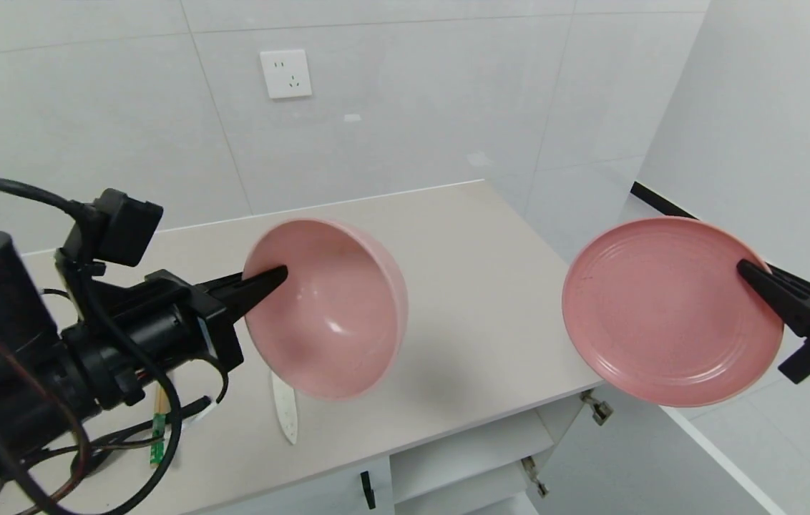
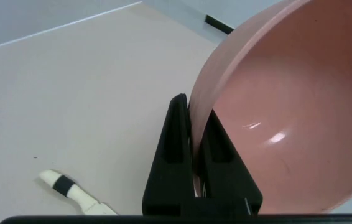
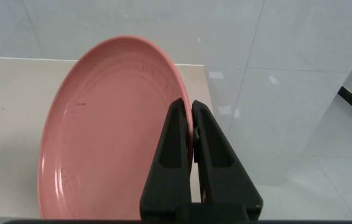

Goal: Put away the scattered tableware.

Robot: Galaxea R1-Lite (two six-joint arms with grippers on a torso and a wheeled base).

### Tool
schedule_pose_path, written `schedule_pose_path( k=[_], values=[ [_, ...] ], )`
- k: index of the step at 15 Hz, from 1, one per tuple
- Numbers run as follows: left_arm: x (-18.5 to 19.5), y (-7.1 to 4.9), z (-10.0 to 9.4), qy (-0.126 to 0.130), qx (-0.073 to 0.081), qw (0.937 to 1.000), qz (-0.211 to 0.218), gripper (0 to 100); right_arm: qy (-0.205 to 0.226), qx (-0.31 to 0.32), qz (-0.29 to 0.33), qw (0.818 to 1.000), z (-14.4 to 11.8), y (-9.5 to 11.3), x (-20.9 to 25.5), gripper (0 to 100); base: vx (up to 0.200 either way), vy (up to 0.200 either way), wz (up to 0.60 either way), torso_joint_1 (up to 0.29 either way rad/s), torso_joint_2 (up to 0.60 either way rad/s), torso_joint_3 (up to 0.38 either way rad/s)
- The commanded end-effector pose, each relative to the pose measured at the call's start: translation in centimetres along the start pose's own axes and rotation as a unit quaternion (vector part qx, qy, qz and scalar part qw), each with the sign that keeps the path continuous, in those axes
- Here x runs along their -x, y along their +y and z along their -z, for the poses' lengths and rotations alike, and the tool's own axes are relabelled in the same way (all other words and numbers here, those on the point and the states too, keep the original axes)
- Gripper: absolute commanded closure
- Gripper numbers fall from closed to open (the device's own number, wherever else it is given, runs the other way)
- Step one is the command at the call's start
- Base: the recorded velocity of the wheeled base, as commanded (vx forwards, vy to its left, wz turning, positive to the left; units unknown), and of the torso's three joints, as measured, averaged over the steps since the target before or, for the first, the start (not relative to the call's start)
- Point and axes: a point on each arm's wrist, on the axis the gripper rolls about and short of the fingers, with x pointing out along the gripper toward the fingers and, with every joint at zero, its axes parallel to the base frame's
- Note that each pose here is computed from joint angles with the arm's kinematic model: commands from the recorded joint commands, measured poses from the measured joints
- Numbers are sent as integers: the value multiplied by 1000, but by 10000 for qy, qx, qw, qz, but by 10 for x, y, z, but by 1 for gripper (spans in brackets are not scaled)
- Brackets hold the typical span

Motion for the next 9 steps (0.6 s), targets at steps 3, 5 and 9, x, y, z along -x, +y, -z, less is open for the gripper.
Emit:
schedule_pose_path(
  k=[3,5,9],
  values=[
    [42,-11,-11,-489,-92,9978,439,100,49,-43,-267,9996,3,10,20,100,0,0,0,0,0,0],
    [46,-12,-3,-403,-90,9980,476,100,-48,-33,-295,9995,1,13,28,100,0,0,0,0,0,0],
    [60,-14,-3,-477,-170,9951,849,100,-32,-36,-257,9997,-3,15,42,100,0,0,0,0,0,0]
  ],
)
